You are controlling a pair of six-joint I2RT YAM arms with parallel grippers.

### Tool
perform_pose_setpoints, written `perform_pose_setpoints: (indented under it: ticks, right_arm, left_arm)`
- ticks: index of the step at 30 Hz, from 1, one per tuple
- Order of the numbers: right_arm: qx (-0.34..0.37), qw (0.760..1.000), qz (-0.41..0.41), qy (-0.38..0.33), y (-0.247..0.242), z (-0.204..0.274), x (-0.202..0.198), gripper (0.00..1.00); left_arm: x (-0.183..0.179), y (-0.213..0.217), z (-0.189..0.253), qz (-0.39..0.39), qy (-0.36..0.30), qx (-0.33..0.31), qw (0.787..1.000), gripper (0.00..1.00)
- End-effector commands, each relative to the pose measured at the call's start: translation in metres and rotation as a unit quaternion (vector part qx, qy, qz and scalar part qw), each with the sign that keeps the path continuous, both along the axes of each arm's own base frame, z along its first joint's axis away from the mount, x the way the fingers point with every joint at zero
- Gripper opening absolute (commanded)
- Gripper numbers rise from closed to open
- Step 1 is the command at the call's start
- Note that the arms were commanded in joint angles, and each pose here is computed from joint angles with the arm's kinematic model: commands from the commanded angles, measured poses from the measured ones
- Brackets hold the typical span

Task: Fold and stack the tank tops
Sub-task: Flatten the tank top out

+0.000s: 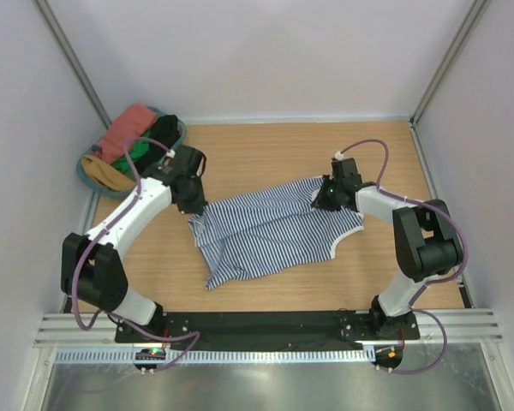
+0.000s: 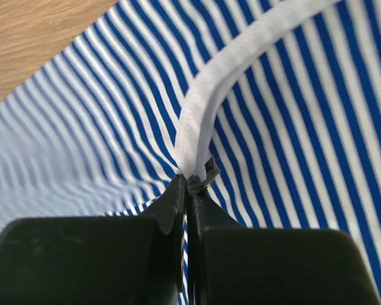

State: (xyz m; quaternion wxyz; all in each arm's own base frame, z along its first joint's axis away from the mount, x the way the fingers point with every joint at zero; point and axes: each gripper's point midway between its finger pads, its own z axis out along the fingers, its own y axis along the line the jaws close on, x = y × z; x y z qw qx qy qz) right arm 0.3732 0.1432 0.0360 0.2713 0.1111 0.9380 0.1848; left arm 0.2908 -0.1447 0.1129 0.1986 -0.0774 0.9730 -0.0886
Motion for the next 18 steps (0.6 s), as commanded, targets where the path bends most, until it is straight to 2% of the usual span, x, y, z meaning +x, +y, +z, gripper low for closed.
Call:
perform_pose_setpoints:
  ticks: [1, 3, 4, 6, 7, 8, 9, 12, 13, 14, 15, 16, 18]
  right_arm:
    - [0.002, 0.997, -0.036, -0.064, -0.009, 0.026, 0.018, 0.01]
    - [0.005, 0.996, -0.037, -0.075, -0.008, 0.029, 0.02, 0.01]
    - [0.006, 0.996, -0.038, -0.077, -0.008, 0.029, 0.018, 0.01]
    - [0.015, 0.996, -0.032, -0.086, -0.005, 0.032, 0.019, 0.01]
    - [0.018, 0.996, -0.031, -0.084, -0.004, 0.03, 0.017, 0.01]
    - [0.019, 0.996, -0.03, -0.083, -0.004, 0.03, 0.017, 0.01]
    - [0.025, 0.996, -0.025, -0.081, -0.001, 0.03, 0.015, 0.01]
    - [0.037, 0.995, -0.017, -0.096, 0.004, 0.036, 0.019, 0.01]
    - [0.04, 0.994, -0.017, -0.097, 0.004, 0.037, 0.019, 0.01]
    - [0.042, 0.994, -0.016, -0.101, 0.005, 0.04, 0.018, 0.01]
    - [0.042, 0.994, -0.017, -0.102, 0.004, 0.039, 0.018, 0.01]
    - [0.04, 0.994, -0.018, -0.104, 0.003, 0.041, 0.017, 0.01]
    - [0.038, 0.993, -0.021, -0.109, 0.002, 0.044, 0.018, 0.01]
  left_arm:
    - [0.023, 0.054, 0.04, 0.029, -0.03, 0.131, 0.99, 0.0]
    - [0.034, 0.071, 0.03, 0.044, 0.001, 0.192, 0.98, 0.03]
    - [0.051, 0.079, 0.042, 0.06, -0.018, 0.22, 0.973, 0.06]
    - [0.069, 0.089, 0.038, 0.083, 0.004, 0.27, 0.959, 0.5]
    - [0.073, 0.099, 0.042, 0.099, 0.004, 0.305, 0.947, 0.63]
    - [0.067, 0.104, 0.042, 0.108, 0.026, 0.323, 0.94, 0.71]
    - [0.072, 0.097, 0.045, 0.1, 0.018, 0.332, 0.938, 0.75]
    - [0.066, 0.088, 0.042, 0.088, 0.011, 0.318, 0.944, 0.77]
    - [0.062, 0.083, 0.05, 0.085, -0.004, 0.294, 0.952, 0.77]
    - [0.064, 0.063, 0.044, 0.07, -0.009, 0.233, 0.97, 0.76]
    - [0.052, 0.057, 0.031, 0.054, 0.003, 0.209, 0.976, 0.75]
    - [0.059, 0.043, 0.041, 0.053, -0.039, 0.16, 0.985, 0.74]
    - [0.038, 0.025, 0.019, 0.039, -0.017, 0.094, 0.995, 0.65]
